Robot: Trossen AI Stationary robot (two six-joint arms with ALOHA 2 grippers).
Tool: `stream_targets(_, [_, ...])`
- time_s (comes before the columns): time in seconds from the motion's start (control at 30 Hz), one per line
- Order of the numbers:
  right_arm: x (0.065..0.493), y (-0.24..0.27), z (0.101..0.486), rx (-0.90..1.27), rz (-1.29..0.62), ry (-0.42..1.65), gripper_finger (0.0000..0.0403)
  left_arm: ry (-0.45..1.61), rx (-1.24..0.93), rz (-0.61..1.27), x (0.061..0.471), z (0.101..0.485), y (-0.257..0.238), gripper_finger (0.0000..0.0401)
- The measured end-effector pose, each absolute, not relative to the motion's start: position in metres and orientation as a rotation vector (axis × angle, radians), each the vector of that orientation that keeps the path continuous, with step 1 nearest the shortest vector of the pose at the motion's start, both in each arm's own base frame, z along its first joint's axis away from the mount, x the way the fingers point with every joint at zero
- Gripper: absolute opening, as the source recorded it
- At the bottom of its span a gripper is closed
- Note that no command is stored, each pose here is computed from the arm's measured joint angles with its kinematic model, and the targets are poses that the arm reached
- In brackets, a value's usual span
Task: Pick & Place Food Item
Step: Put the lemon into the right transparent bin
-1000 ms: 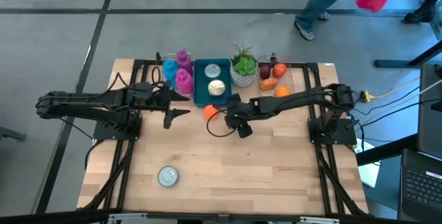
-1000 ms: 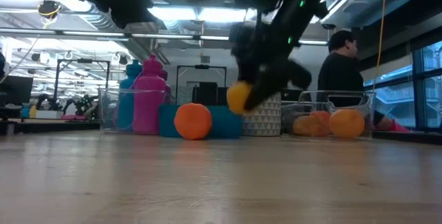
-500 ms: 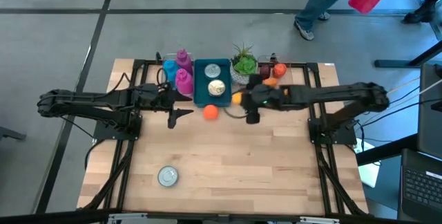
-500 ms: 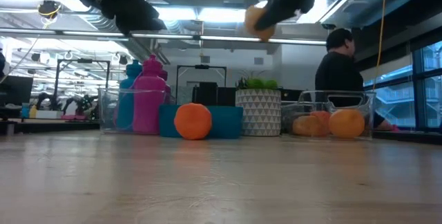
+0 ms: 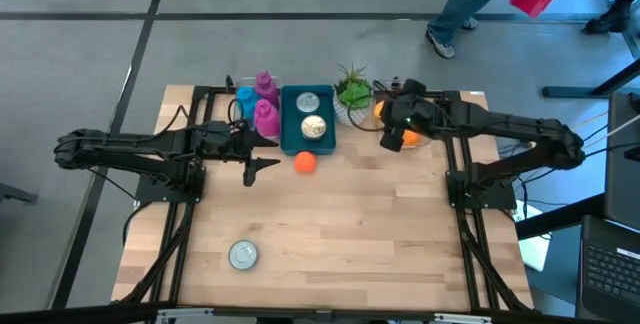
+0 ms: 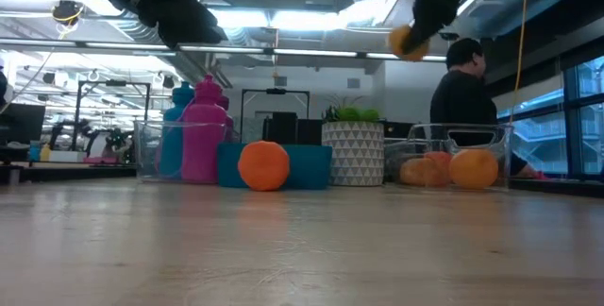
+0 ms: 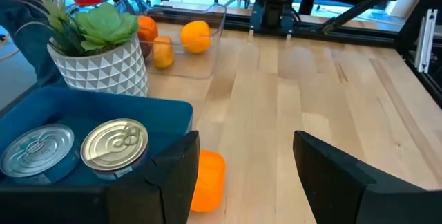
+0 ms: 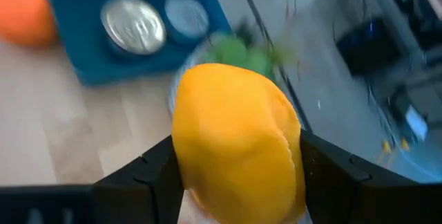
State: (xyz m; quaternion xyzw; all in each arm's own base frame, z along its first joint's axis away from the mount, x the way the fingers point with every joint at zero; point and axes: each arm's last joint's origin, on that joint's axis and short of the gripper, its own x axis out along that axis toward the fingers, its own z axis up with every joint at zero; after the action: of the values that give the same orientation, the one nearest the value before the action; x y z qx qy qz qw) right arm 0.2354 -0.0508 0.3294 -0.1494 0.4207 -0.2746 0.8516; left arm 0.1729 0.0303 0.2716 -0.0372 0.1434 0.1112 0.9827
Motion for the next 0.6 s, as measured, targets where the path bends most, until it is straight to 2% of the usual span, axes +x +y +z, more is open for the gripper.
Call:
stream_targets(0.37, [0.218,-0.09,0.292,-0.17,-0.548,1.047,0.0224,0.294,-0.081,0.224,0.173,0.271,0.03,0.0224])
stream_targets(0.6, [0.209,-0.108,0.268,-0.072,-0.522,1.064,0.0224,0.295,-0.082,0.224,0.173,0.271,0.03,0.0224])
